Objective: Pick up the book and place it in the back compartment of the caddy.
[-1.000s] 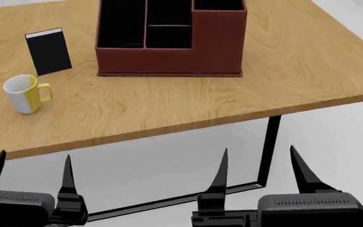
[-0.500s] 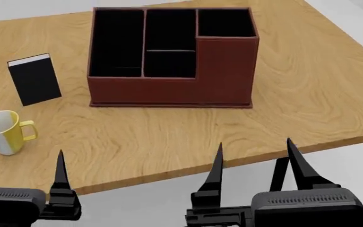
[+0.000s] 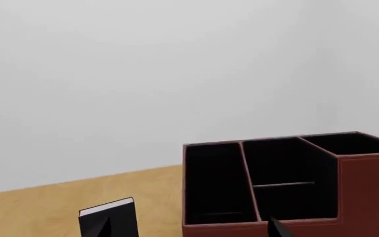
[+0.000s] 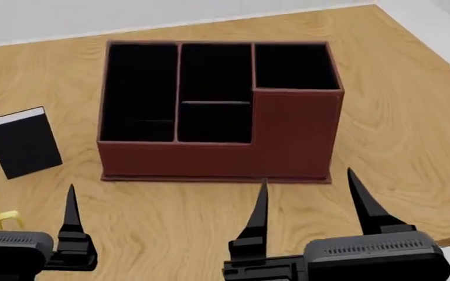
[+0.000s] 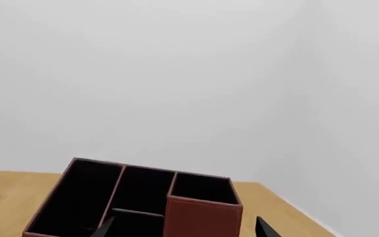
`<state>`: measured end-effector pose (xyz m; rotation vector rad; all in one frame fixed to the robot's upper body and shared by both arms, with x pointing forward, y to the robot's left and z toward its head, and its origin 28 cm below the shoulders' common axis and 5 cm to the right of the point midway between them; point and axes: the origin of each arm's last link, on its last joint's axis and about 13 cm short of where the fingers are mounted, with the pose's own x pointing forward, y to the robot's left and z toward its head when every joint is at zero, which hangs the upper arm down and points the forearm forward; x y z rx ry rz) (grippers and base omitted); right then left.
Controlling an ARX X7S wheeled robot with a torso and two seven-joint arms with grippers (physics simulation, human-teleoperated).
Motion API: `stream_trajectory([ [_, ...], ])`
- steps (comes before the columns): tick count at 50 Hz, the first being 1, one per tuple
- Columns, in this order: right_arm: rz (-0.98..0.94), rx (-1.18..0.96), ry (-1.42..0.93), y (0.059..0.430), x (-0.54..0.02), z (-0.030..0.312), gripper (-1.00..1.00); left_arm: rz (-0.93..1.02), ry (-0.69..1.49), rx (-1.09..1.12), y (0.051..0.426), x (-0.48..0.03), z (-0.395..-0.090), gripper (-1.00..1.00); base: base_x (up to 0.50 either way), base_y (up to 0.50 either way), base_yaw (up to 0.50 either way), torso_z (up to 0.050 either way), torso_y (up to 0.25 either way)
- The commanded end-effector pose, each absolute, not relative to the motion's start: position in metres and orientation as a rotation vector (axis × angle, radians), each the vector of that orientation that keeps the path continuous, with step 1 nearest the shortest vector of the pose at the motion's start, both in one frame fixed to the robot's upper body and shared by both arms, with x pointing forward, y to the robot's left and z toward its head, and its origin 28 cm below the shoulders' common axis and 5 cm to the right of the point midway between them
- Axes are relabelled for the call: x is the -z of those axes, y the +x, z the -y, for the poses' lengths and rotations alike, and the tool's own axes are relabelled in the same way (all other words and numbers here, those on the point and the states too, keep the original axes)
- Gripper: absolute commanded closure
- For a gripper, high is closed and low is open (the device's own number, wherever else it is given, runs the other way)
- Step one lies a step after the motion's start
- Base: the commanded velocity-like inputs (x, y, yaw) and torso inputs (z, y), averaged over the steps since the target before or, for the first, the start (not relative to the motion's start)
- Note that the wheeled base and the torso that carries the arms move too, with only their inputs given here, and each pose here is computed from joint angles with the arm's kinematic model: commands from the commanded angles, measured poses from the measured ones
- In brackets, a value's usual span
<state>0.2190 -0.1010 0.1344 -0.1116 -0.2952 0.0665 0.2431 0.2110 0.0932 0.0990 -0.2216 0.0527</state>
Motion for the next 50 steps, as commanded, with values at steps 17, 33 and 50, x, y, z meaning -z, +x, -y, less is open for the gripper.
stream_trajectory([
  [17, 0.312, -0.073, -0.117, 0.216, -0.140, 0.100, -1.00, 0.224, 0.088, -0.051, 0.242, -0.096, -0.213, -1.00, 0.48, -0.13, 0.00, 0.000, 0.001],
  [33, 0.444, -0.039, -0.116, 0.203, -0.181, 0.111, -1.00, 0.271, 0.093, -0.058, 0.235, -0.119, -0.225, -1.00, 0.15, -0.04, 0.00, 0.000, 0.001],
  [50, 0.487, -0.041, -0.154, 0.196, -0.189, 0.114, -1.00, 0.283, 0.129, -0.053, 0.231, -0.122, -0.234, -1.00, 0.05, -0.01, 0.00, 0.000, 0.000],
])
